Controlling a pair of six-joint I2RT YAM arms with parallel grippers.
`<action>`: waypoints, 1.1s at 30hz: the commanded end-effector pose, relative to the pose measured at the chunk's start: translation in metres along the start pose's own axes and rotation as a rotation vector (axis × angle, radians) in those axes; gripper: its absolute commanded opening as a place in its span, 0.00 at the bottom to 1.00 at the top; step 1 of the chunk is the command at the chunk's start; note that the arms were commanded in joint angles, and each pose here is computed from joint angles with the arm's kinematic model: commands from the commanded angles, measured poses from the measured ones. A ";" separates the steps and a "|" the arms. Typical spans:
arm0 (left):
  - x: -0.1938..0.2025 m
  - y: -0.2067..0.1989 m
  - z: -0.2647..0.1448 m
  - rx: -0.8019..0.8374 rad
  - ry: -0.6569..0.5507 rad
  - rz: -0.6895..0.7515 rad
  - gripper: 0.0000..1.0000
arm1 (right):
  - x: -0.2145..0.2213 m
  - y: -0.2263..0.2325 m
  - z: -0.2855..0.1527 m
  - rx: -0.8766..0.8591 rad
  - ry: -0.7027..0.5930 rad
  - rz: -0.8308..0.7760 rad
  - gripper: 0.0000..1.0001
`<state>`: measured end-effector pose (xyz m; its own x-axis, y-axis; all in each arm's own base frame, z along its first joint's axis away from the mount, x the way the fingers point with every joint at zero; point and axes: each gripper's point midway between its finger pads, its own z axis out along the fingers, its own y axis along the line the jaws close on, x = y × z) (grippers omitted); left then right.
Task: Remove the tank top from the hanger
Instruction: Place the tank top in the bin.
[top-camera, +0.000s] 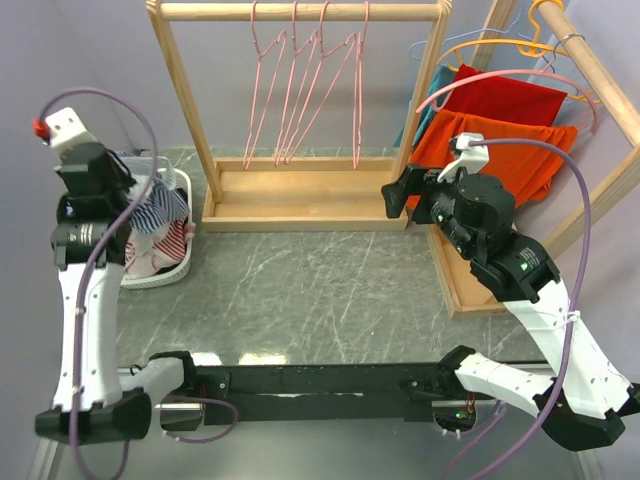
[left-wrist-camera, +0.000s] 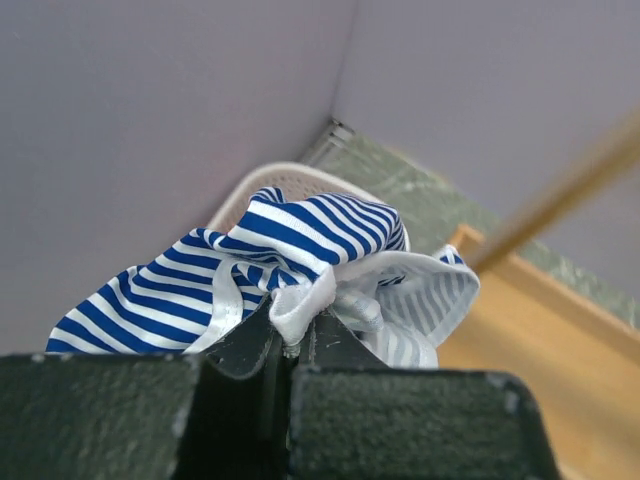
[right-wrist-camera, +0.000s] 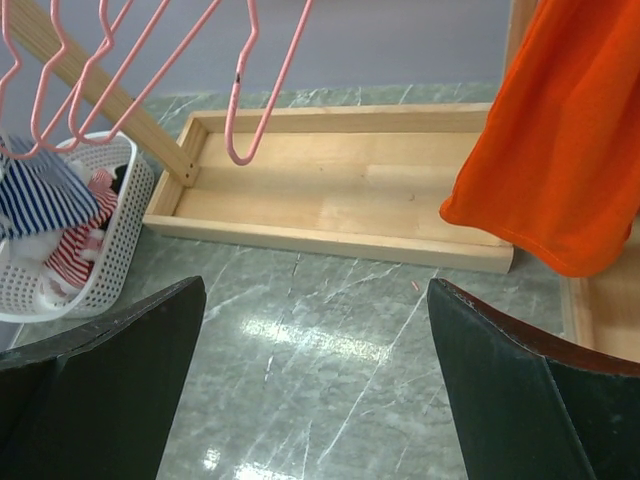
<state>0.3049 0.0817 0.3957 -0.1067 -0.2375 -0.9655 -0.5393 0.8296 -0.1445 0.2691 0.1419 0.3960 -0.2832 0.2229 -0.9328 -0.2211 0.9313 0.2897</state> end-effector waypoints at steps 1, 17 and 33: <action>-0.007 -0.008 0.051 0.077 -0.006 -0.029 0.01 | -0.006 0.010 -0.002 -0.055 -0.032 0.011 1.00; 0.184 0.017 0.170 -0.098 0.373 -0.098 0.01 | 0.016 0.014 0.011 -0.075 0.036 -0.014 1.00; 0.115 -0.001 0.141 0.036 0.243 -0.117 0.99 | 0.023 0.006 -0.009 -0.093 0.015 0.007 1.00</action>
<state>0.4038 0.1335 0.1653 -0.3683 -0.5122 -0.7759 -0.6360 0.7476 -0.1915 0.2614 0.1537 0.3684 -0.3411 0.1901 -0.9206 -0.2814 0.9138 0.2929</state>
